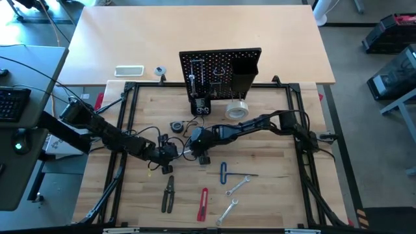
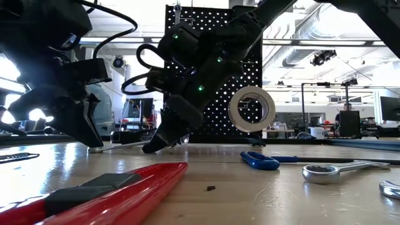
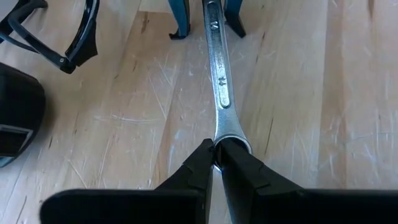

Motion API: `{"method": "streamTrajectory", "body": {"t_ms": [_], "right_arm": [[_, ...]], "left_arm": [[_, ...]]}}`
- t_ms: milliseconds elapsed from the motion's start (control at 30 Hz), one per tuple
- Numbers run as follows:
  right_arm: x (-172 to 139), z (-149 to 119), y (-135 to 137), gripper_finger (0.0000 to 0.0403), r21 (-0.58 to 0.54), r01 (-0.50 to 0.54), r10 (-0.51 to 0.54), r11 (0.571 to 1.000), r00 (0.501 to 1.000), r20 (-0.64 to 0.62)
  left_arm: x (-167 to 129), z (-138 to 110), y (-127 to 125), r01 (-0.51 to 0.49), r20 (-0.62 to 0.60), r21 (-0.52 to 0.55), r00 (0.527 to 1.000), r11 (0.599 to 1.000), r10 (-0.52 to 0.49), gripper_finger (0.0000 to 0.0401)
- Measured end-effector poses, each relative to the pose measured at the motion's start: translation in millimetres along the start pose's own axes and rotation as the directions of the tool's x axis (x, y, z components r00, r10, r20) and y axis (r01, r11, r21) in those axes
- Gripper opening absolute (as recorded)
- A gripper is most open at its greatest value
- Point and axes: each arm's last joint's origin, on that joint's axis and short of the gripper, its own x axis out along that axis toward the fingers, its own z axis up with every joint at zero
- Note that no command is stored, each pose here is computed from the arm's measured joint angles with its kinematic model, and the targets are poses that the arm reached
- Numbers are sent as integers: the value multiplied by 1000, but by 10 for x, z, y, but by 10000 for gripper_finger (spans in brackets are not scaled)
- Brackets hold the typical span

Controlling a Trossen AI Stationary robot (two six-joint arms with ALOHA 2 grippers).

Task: Hang tools onto peg board
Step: Hang the top left wrench on the pegboard

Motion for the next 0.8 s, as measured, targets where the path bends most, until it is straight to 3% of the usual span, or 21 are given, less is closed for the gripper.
{"method": "streamTrajectory", "body": {"t_ms": [433,800], "right_arm": [[-5,-4,91,101,50,-18,19,999,1000,-18],[-265,40,203,101,61,-1,7,998,995,-96]], "left_arm": [[-37,31,10,-4,35,-5,999,1000,4,21],[-429,188,167,-48,219,-30,974,998,53,21]]}}
